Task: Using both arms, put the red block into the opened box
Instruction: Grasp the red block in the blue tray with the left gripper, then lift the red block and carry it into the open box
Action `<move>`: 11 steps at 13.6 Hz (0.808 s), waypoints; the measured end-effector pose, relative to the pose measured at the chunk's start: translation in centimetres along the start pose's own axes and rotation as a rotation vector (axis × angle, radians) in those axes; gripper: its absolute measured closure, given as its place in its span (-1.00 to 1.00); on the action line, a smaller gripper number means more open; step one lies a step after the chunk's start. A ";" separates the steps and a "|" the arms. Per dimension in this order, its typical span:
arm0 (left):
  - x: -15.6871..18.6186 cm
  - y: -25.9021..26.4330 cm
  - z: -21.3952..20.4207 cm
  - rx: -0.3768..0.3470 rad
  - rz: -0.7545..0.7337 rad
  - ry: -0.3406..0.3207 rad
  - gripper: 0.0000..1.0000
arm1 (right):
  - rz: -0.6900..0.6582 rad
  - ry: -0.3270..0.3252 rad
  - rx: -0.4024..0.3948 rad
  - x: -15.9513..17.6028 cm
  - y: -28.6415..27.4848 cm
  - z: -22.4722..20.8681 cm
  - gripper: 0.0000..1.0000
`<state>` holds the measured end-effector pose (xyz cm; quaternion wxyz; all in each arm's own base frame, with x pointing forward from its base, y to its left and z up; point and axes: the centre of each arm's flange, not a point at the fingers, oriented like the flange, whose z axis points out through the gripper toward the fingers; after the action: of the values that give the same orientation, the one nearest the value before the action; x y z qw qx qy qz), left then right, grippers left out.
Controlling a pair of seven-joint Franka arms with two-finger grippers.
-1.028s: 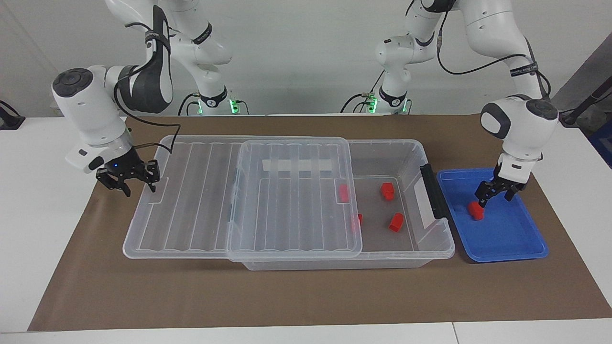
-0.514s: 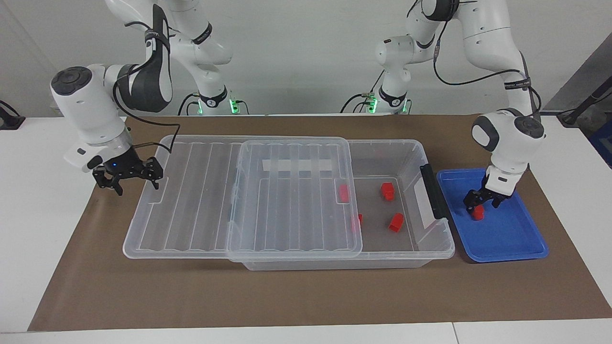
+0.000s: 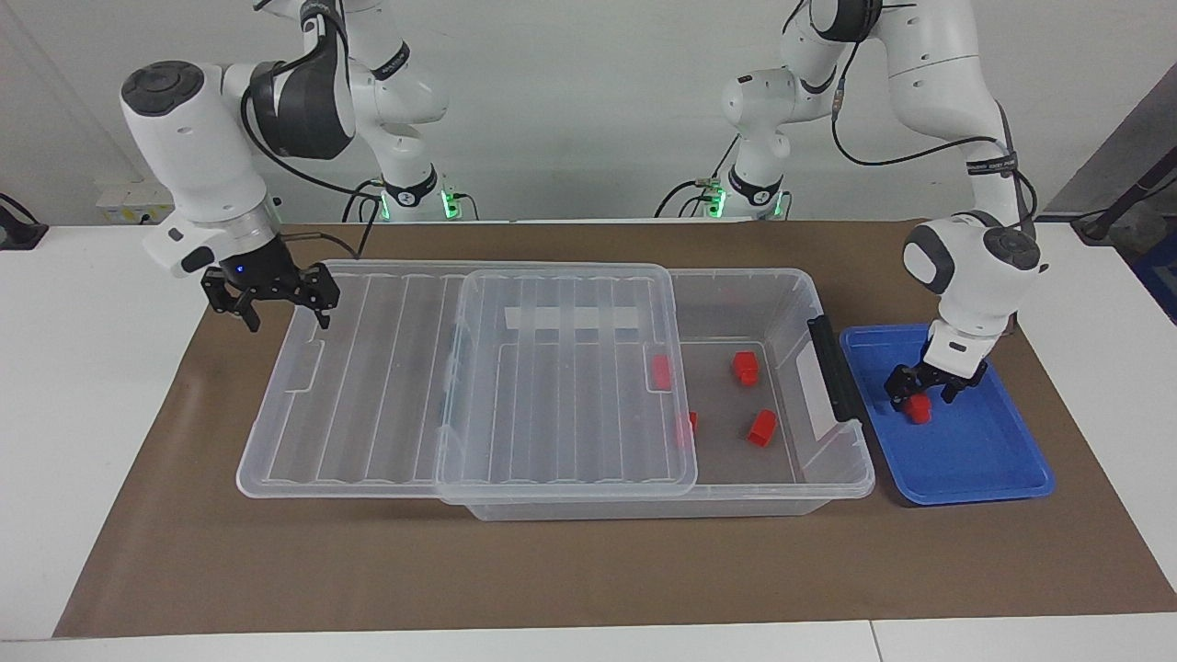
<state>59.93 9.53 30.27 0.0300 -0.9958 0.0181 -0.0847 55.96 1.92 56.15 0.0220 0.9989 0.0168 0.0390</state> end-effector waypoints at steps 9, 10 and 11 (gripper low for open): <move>-0.3 -0.7 0.3 0.001 0.072 -0.019 0.31 | 0.007 -0.027 0.003 -0.3 -0.3 -4.8 -0.98; -0.3 -0.9 0.1 -0.006 0.071 -0.052 0.31 | 0.008 -0.035 0.006 -0.5 -0.3 -5.2 -0.98; -0.1 -1.1 -0.5 -0.016 0.071 -0.099 0.31 | 0.009 -0.040 0.010 -0.5 -0.2 -5.6 -0.98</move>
<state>59.82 10.64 30.79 0.0258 -0.9977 0.0528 -0.0343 54.97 2.39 61.64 0.0173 0.9996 0.0119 0.0190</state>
